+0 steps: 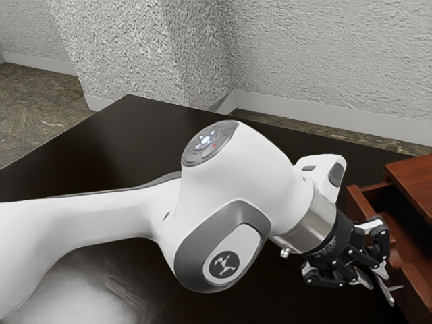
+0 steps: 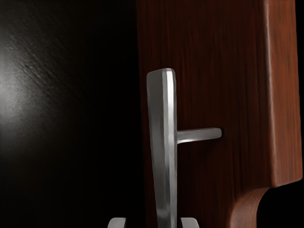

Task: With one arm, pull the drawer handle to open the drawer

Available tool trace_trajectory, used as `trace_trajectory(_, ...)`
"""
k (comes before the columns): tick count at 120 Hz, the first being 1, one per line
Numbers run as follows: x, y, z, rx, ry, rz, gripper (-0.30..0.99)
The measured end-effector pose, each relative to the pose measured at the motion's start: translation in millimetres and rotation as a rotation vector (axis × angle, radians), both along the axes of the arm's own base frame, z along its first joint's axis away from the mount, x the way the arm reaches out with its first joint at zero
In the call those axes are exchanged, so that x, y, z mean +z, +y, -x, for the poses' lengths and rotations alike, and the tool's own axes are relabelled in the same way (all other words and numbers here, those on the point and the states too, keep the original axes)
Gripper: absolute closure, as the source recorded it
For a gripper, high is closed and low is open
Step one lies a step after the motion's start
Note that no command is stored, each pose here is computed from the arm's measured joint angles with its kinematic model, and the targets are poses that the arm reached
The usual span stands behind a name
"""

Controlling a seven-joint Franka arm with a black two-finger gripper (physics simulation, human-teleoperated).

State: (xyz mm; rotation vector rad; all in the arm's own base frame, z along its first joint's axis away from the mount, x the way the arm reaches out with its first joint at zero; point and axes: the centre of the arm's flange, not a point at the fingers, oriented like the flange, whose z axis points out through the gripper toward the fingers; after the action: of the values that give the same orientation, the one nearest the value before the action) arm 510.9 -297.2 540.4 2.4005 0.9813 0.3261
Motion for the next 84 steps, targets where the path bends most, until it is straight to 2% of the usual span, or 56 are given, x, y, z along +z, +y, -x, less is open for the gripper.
trace_trajectory(84,2.1,21.0,28.9,0.03,-0.013,-0.011,0.63)
